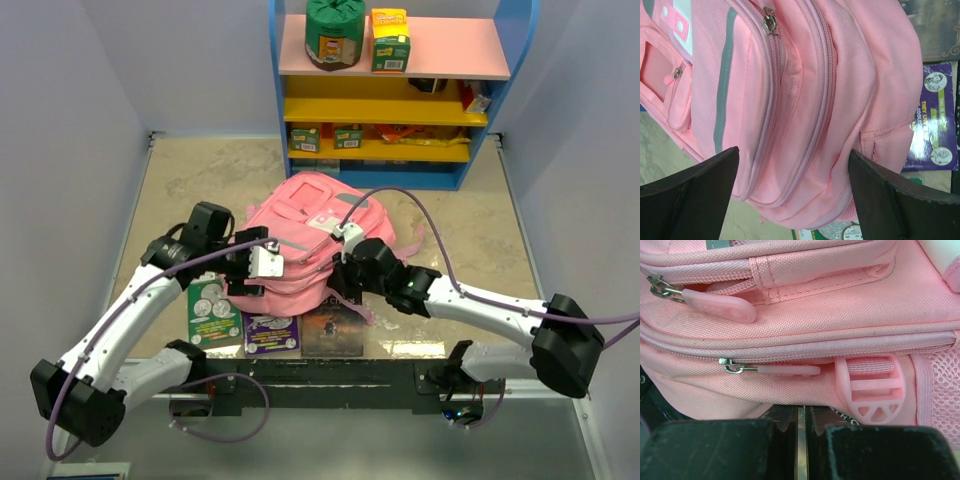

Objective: Pack the student bag
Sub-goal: Unzip the student bag at the center of the board.

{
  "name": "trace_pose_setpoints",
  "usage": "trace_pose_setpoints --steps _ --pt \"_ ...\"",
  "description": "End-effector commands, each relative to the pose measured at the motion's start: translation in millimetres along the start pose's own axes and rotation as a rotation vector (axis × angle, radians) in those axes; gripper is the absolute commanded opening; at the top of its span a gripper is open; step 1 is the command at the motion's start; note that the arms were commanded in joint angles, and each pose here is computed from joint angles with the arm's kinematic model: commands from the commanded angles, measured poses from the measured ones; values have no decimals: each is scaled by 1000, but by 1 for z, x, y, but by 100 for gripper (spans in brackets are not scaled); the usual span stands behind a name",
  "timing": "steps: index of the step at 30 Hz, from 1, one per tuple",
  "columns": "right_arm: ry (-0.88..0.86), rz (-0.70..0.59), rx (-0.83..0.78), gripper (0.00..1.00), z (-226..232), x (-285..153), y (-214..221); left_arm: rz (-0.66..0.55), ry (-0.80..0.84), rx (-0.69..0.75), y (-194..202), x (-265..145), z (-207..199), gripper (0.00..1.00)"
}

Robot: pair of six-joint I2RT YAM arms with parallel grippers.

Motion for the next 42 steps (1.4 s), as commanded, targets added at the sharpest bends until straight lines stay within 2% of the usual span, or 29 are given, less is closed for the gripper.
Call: trace_pose_setpoints --steps 1,9,12,14,17,21,26,27,29,32,35,42 --pt "14 -158 24 0 -2 -10 -35 -54 -20 140 -17 -19 35 92" --pt "28 -134 26 0 -12 -21 -17 -109 67 234 -24 -23 39 93" --pt "40 -132 24 0 -15 -23 -14 -160 156 222 -36 -27 34 93" --pt "40 -138 25 0 -15 -25 -15 -153 194 194 -32 -24 28 92" --pt "37 -140 25 0 -15 -26 -15 -76 165 216 -7 -11 22 90" --pt "36 -143 22 0 -15 -29 -15 -39 115 246 11 4 17 89" --pt "25 -146 30 0 -14 -31 -14 10 -17 238 23 16 41 82" --pt "22 -142 32 0 -13 -30 -13 5 -83 254 21 17 56 80" --pt "20 -142 34 0 -13 -31 -12 -4 -107 256 17 16 63 80" --pt "15 -144 39 0 -13 -33 -11 -45 -66 269 6 14 65 81" --pt "17 -141 41 0 -14 -33 -9 -71 30 262 7 17 47 82" --pt "12 -142 45 0 -13 -34 -10 -31 67 266 29 32 25 79"
Point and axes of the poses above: each gripper's point midway between its finger pads, its own x axis out along the fingers, its own z axis along the line the jaws close on, y = z × x, the point moved 2 cm from there along -x, back along the fingers, and after that the axes turned 6 degrees about x, right-handed, at the moved point
